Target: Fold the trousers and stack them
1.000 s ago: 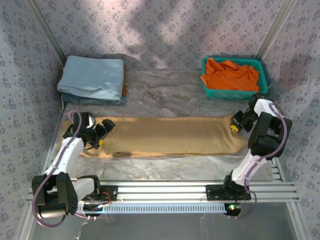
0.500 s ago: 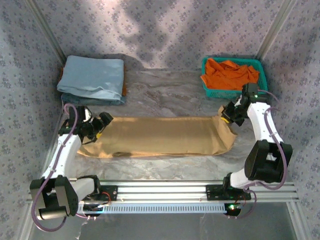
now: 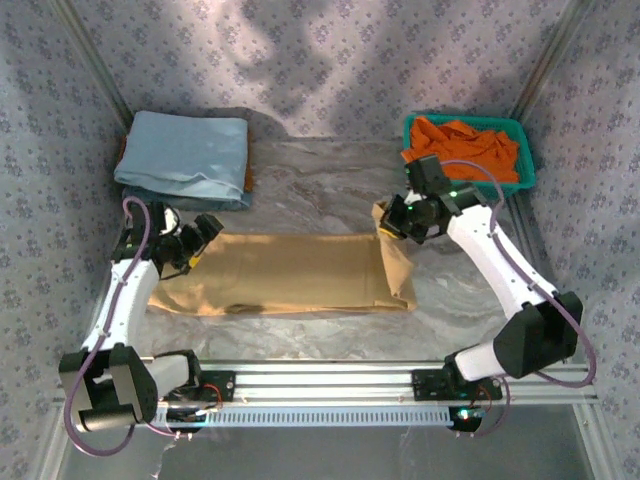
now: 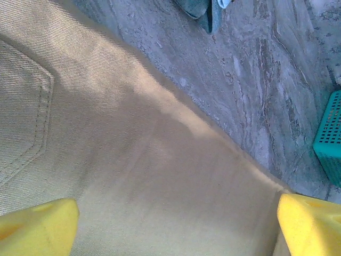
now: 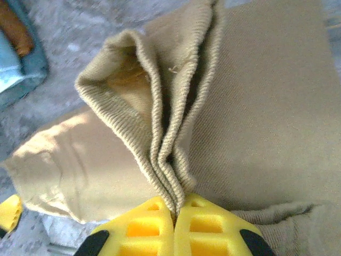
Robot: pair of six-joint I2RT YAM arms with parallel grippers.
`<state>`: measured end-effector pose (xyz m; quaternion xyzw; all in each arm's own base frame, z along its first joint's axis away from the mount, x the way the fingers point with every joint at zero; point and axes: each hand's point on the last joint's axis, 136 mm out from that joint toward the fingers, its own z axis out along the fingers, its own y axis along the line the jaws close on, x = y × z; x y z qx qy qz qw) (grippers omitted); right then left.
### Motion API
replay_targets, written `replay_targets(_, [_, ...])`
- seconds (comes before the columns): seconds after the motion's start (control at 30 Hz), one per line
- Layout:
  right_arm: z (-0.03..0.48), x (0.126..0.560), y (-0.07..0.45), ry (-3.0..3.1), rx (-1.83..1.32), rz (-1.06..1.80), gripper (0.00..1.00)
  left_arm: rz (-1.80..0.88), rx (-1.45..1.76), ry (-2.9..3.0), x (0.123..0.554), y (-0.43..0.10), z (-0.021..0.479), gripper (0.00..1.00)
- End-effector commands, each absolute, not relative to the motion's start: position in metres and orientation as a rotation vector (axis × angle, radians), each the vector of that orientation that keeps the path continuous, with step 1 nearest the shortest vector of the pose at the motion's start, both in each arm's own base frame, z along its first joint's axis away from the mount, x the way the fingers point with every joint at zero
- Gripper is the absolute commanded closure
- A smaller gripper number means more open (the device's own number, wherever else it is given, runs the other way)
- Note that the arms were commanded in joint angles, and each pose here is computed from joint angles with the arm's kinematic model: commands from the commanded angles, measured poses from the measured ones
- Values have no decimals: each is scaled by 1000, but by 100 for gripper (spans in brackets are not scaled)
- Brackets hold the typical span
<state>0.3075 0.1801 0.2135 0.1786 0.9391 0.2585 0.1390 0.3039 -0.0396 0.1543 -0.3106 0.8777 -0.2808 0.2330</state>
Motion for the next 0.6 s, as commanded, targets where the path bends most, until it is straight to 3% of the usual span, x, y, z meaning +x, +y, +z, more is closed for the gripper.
replay_targets(0.0, [231, 320, 218, 2644, 548, 816, 100, -801, -820, 2411, 308, -41, 164, 5])
replay_targets(0.57, [204, 319, 395, 2741, 347, 937, 100, -800, -914, 2451, 300, -27, 140, 4])
